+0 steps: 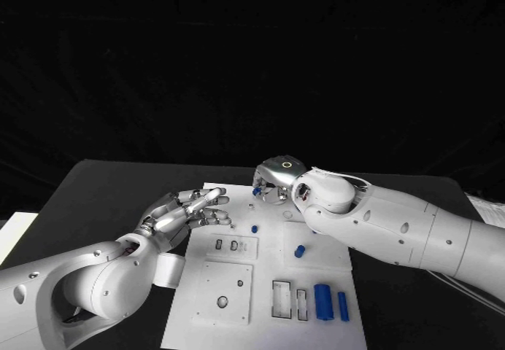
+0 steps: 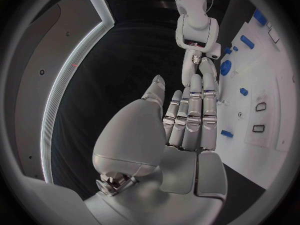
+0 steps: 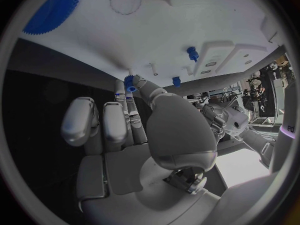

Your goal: Assemble the parts on the task board

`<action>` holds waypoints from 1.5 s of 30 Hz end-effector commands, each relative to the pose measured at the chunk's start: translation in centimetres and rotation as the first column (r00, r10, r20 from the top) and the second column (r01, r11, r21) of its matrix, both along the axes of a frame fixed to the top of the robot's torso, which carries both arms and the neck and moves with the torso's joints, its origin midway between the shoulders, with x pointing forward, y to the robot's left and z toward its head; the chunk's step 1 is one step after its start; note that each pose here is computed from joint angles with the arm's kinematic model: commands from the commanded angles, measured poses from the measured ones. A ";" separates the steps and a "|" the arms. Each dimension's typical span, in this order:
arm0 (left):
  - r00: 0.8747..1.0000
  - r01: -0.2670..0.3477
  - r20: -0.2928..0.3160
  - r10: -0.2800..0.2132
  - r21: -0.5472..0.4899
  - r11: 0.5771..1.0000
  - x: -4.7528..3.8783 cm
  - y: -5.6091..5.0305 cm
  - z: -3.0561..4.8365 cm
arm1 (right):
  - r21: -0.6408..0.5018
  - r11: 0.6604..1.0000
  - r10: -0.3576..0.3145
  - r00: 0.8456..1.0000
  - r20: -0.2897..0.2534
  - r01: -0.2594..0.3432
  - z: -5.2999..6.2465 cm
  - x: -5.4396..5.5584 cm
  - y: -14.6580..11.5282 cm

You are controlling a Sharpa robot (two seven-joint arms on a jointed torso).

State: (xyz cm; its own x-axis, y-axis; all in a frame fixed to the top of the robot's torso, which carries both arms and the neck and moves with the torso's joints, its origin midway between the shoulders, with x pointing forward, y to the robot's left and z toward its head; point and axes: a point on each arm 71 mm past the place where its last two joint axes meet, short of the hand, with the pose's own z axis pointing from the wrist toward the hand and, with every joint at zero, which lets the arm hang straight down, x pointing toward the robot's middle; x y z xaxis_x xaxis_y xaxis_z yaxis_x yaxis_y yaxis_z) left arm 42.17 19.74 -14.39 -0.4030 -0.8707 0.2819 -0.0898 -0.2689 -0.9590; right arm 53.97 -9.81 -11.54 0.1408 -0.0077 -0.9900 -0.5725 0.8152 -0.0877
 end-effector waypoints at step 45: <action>1.000 -0.003 -0.003 0.003 0.003 1.000 0.03 0.4 0.07 | 0.186 0.980 -0.063 0.998 -0.006 0.063 1.8 -3.4 -7.0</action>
State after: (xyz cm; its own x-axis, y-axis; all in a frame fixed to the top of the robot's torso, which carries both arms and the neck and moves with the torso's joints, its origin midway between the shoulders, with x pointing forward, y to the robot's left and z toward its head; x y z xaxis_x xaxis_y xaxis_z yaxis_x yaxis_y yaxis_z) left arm 42.26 20.23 -14.45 -0.3919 -0.8773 0.2769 -0.0935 -0.2615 -0.9607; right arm 50.76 -16.29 -10.17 0.1724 0.0796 -0.9818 -0.5404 0.8410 -0.0267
